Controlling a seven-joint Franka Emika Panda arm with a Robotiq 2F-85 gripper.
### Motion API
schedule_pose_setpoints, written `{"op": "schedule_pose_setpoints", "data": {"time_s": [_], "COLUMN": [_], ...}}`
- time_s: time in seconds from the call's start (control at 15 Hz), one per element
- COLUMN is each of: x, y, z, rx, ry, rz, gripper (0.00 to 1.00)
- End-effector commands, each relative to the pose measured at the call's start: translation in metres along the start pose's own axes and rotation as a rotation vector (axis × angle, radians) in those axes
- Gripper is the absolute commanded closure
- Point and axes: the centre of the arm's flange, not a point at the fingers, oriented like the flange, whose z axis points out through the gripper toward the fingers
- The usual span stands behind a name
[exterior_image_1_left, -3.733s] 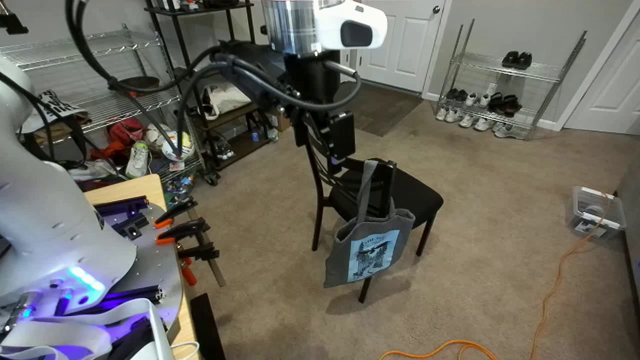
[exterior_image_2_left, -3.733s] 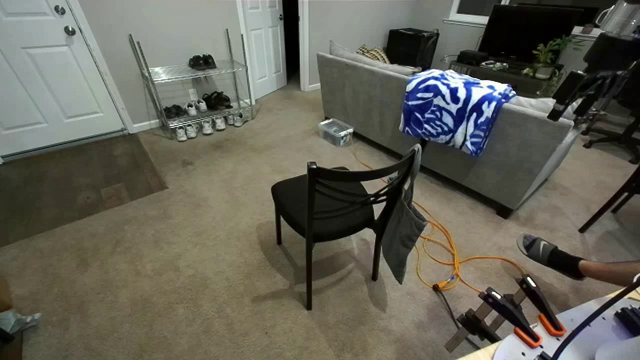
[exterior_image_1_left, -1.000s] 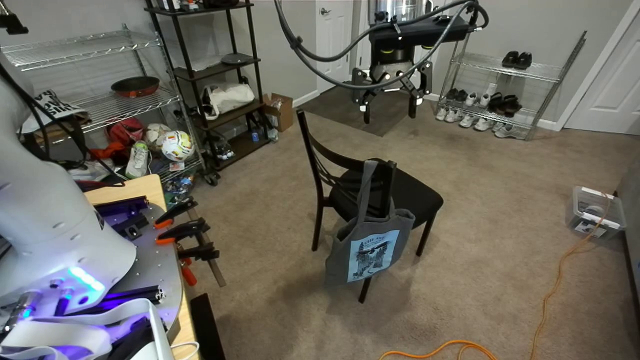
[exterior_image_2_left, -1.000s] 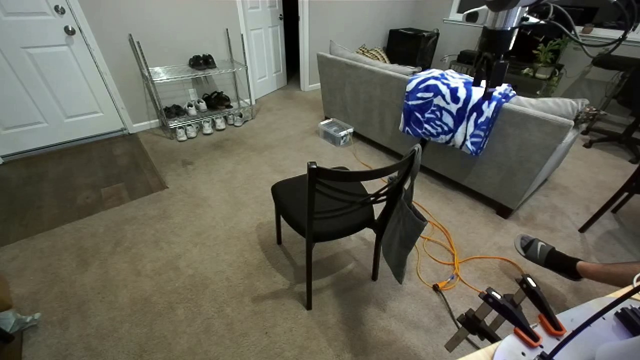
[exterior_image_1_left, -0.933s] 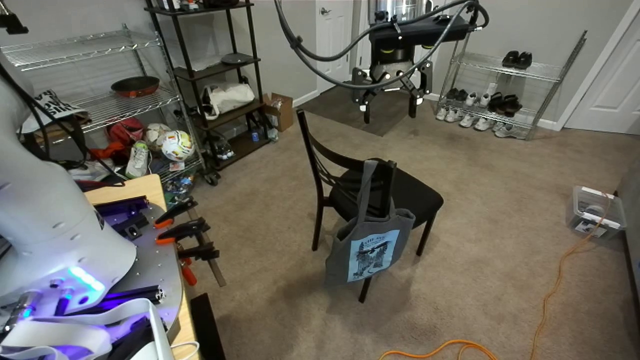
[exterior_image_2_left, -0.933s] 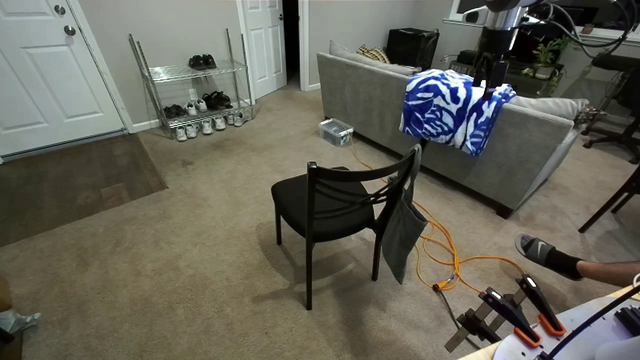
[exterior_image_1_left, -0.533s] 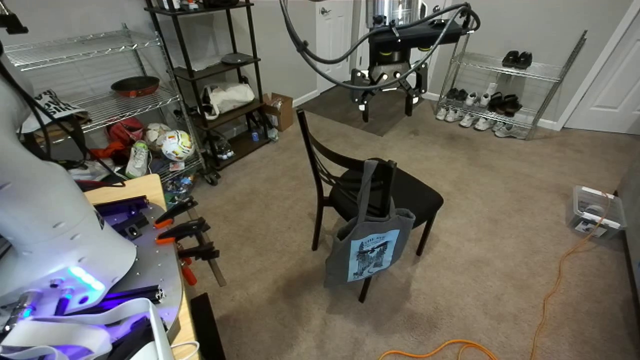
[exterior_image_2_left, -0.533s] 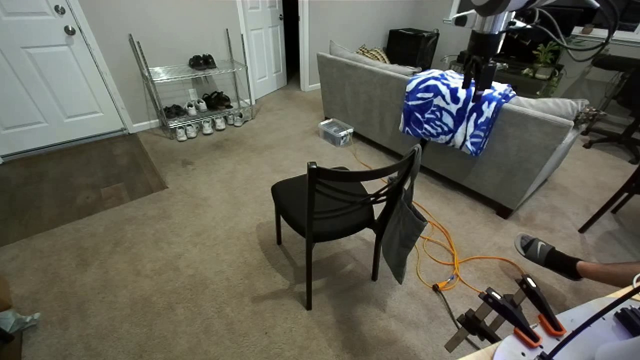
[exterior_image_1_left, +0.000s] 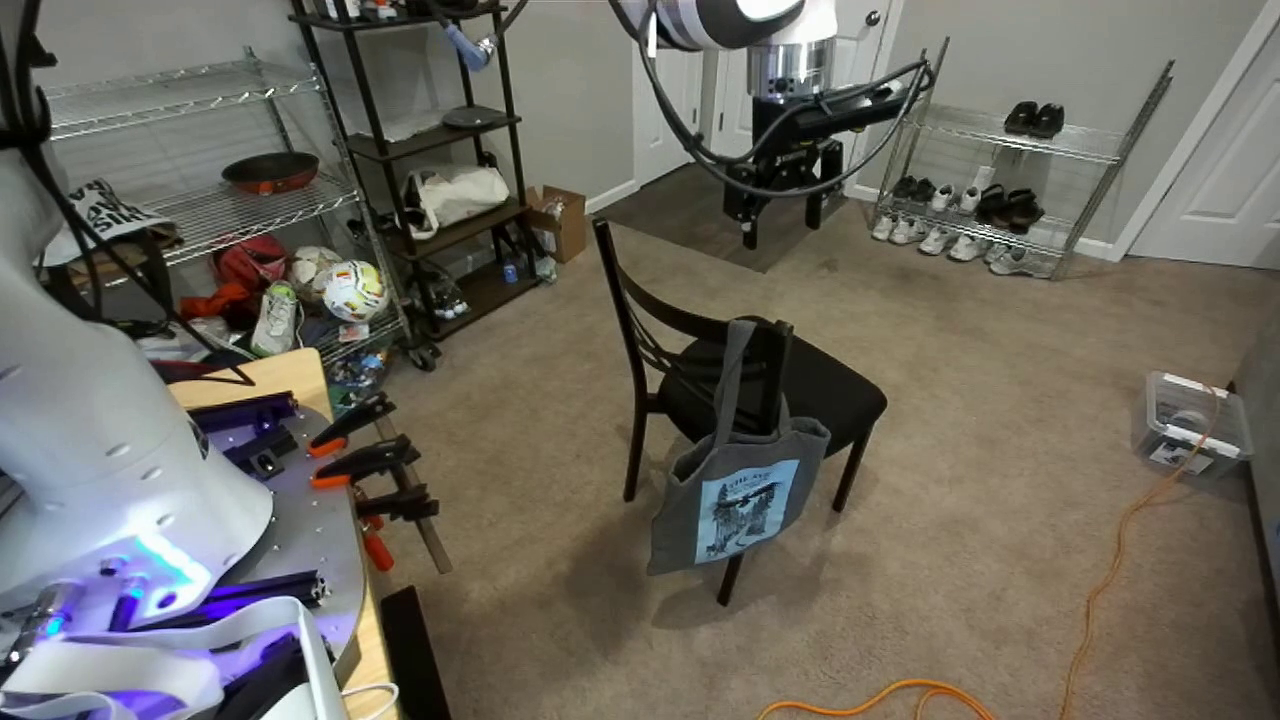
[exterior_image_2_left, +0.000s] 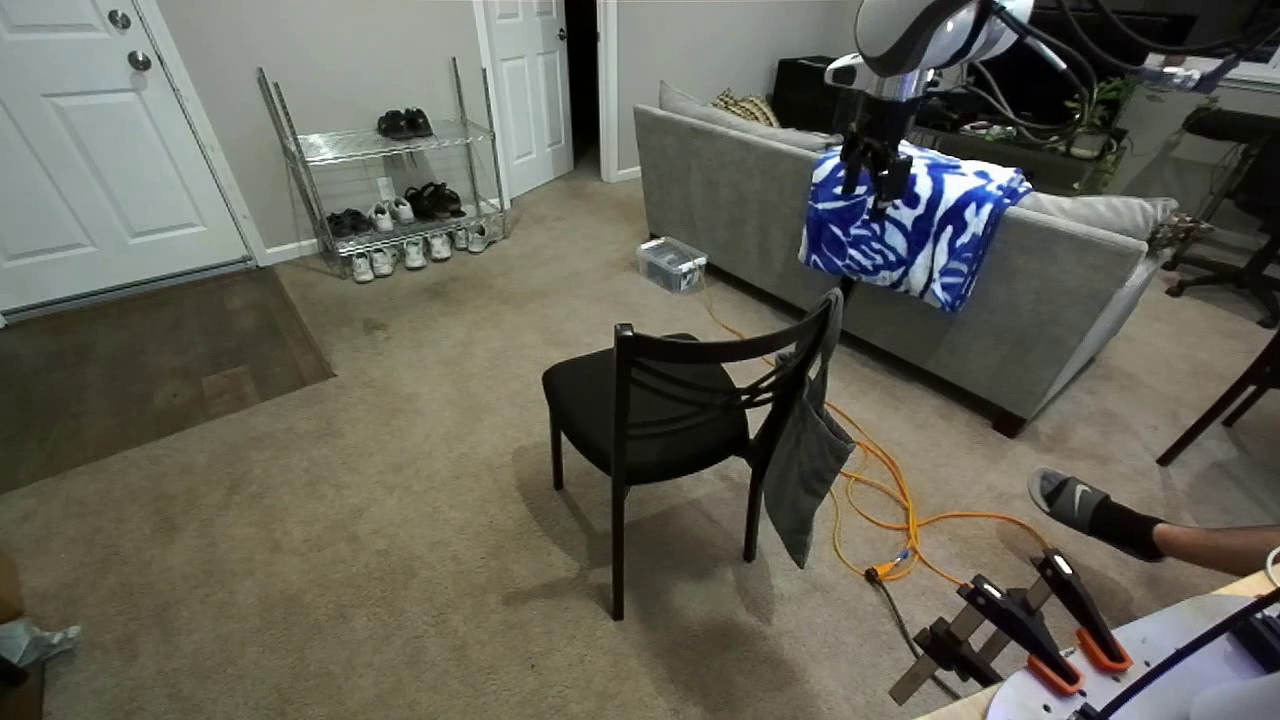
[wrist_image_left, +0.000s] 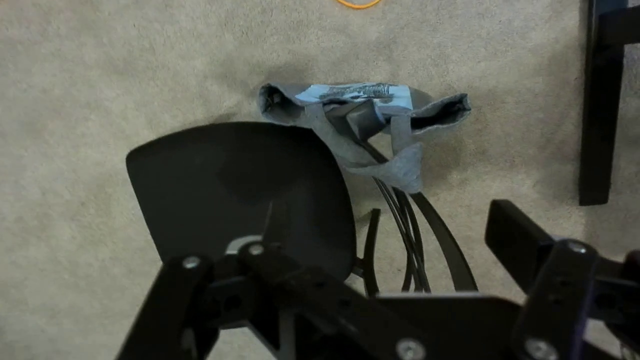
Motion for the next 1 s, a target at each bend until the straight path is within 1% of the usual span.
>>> {"op": "schedule_pose_setpoints", "data": {"time_s": [0.0,0.13,0.2,0.33,0.47,0.6,0.93], "x": [0.022,0.035,0.039,0.045,0.045,0.043,0.045], "y": [0.013,0.012,0.010,0.002,-0.005,-0.010,-0.010], "z": [0.021,0.033,0.039,0.047,0.048,0.047,0.055], "rx": [0.024,0.051,0.077,0.138,0.177,0.196,0.190], "ry": [0.044,0.054,0.064,0.054,0.054,0.053,0.040], "rz": [-0.194,-0.292,-0.323,-0.352,-0.342,-0.333,-0.312], "gripper": [0.00,0.00,0.00,0.00,0.00,0.00,0.00]}}
